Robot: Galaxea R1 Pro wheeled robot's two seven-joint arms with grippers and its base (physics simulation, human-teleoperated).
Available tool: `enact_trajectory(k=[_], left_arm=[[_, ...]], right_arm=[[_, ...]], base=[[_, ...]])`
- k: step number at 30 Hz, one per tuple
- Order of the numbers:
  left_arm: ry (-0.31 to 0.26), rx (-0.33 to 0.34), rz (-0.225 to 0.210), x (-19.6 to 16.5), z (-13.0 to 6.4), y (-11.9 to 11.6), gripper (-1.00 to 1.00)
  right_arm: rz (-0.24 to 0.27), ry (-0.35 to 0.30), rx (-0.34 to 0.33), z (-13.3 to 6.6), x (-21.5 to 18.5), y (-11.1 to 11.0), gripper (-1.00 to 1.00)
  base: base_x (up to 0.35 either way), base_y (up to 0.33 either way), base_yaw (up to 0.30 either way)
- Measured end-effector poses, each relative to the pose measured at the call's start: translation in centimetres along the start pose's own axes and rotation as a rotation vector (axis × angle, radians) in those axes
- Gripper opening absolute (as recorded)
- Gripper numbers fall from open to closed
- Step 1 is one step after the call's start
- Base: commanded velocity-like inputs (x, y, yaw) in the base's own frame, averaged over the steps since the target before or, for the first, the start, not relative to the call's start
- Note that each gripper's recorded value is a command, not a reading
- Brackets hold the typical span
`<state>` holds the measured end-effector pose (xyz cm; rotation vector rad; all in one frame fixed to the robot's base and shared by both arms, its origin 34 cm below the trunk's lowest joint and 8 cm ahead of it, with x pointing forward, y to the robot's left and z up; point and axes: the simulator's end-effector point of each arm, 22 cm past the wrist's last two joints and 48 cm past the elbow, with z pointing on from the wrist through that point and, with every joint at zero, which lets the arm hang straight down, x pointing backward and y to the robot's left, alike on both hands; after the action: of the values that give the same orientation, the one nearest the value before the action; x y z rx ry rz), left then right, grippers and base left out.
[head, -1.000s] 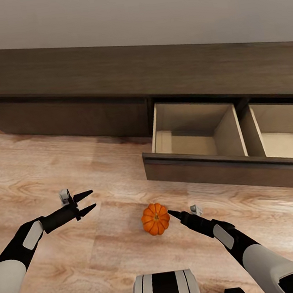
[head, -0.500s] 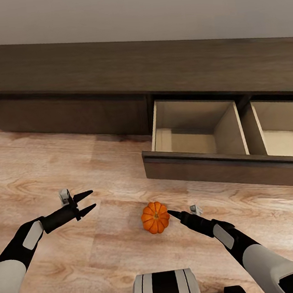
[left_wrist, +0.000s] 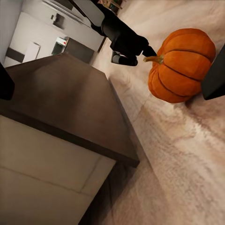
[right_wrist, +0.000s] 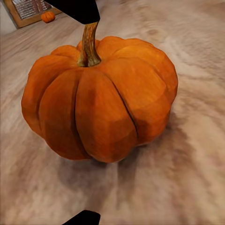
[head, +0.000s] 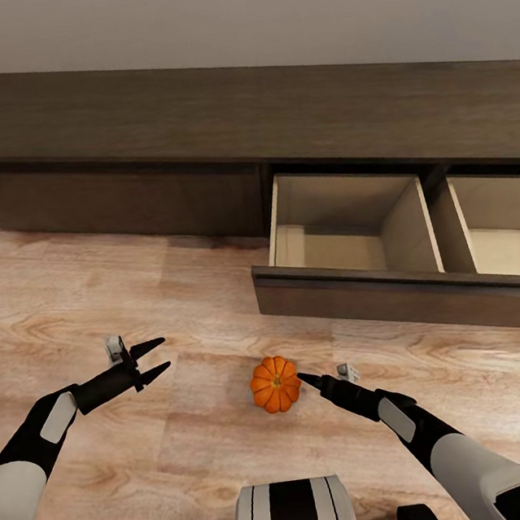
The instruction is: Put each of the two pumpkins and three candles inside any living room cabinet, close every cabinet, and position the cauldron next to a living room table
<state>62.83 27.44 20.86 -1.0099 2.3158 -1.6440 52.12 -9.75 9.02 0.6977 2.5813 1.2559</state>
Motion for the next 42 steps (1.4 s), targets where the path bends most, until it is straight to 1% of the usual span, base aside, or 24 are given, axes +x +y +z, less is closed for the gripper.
enact_trajectory(k=[3, 7, 10, 12, 17, 20, 33, 37, 40, 42], left_arm=[[-0.001, 0.000, -0.001, 0.0, 0.0, 0.0, 1.00], [0.003, -0.009, -0.013, 0.1, 0.2, 1.0, 1.00], [0.003, -0.009, -0.014, 0.1, 0.2, 1.0, 1.00], [0.007, -0.016, -0.018, 0.5, 0.2, 1.5, 1.00], [0.008, -0.018, -0.021, 1.0, 0.3, 1.9, 1.00], [0.004, -0.018, -0.016, 1.3, 0.4, 2.2, 1.00], [0.000, -0.013, -0.014, 1.3, 0.5, 2.1, 1.00], [0.001, -0.012, -0.015, 1.4, 0.6, 2.1, 1.00], [-0.001, -0.011, -0.015, 1.3, 0.5, 2.1, 1.00], [-0.002, -0.011, -0.015, 1.3, 0.5, 2.1, 1.00]], right_arm=[[0.000, 0.000, 0.000, 0.0, 0.0, 0.0, 1.00], [0.011, 0.009, 0.008, 0.3, 0.6, -0.8, 1.00], [0.011, 0.009, 0.009, 0.3, 0.5, -0.8, 1.00], [-0.003, 0.019, 0.016, 0.1, 0.7, -1.1, 1.00], [-0.002, 0.019, 0.015, 0.1, 0.7, -1.1, 1.00], [-0.004, 0.022, 0.017, 0.1, 0.8, -1.1, 1.00], [-0.010, 0.020, 0.017, 0.3, 0.8, -1.0, 1.00], [-0.010, 0.020, 0.016, 0.3, 0.8, -0.9, 1.00], [-0.012, 0.022, 0.022, 0.3, 0.9, -1.1, 1.00], [-0.022, 0.030, 0.036, 0.3, 1.1, -1.4, 1.00]], base=[[0.000, 0.000, 0.000], [0.000, 0.000, 0.000], [0.000, 0.000, 0.000], [0.000, 0.000, 0.000], [0.000, 0.000, 0.000], [0.000, 0.000, 0.000], [0.000, 0.001, 0.000], [0.000, 0.153, 0.000], [0.000, 0.070, 0.000], [0.000, 0.019, 0.000]])
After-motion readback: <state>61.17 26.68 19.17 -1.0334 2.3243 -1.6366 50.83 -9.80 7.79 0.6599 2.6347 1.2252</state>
